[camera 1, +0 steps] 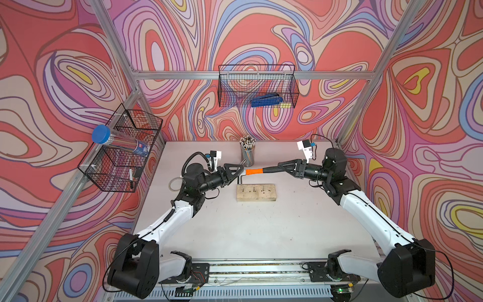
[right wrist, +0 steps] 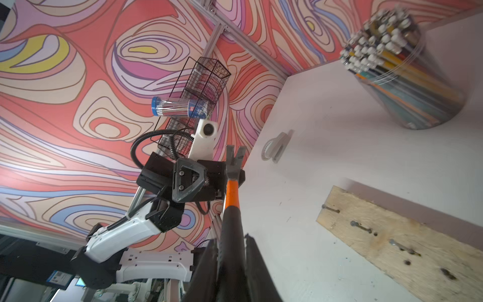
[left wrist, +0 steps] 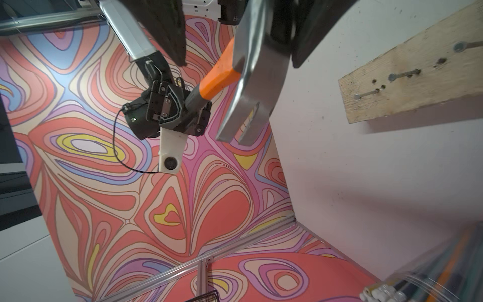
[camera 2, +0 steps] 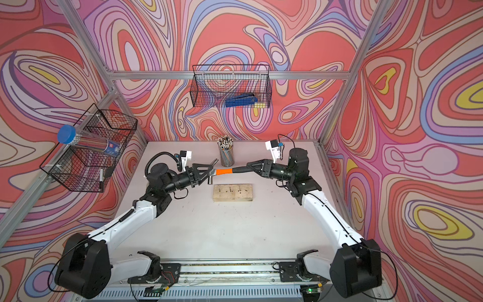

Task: Use a claw hammer to pull out a nail
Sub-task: Pick up the hammer at the center of the board, then adjust the mounting plate at the center of the board.

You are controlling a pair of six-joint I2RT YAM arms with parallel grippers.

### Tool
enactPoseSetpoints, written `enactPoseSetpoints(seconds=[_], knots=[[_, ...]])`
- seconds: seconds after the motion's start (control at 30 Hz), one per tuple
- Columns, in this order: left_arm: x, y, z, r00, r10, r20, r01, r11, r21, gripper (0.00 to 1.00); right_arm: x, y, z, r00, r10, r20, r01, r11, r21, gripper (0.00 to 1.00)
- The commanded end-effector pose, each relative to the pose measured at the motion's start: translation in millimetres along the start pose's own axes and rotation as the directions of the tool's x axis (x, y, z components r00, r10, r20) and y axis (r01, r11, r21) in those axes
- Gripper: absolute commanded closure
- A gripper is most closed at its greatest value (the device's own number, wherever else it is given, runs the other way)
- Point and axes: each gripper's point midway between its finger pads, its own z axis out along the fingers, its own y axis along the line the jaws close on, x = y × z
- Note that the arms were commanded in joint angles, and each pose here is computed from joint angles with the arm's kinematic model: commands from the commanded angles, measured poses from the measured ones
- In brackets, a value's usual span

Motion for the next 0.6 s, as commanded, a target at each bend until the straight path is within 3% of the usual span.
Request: enactPoseSetpoints(seconds=[0.0, 0.13, 0.27, 0.57], knots=[[7.2, 27.3, -21.1, 0.992, 0.124, -0.033, -0.129, 0.960, -0.247, 0.36, -0.7, -10.7, -16.3, 0.997, -0.073, -0.009, 0.074, 0.982, 0.175, 1.00], [14.2, 56.3, -38.6, 0.988, 0.133, -0.072, -0.151, 0.892, -0.426, 0.37, -3.0, -21.4, -31.7, 0.996, -0.075, -0.038, 0.084, 0.938, 0.335, 1.00], [24.4, 79.4, -48.0, 0.990, 0.117, -0.084, -0.143, 0.848, -0.510, 0.39, -3.9, -22.6, -46.4, 0.993, -0.081, -0.081, 0.109, 0.893, 0.436, 1.00], [47.1, 125.2, -46.7, 0.970, 0.121, -0.210, -0.233, 0.701, -0.674, 0.42, -1.7, -27.2, -64.8, 0.987, -0.045, -0.151, 0.122, 0.825, 0.552, 1.00]])
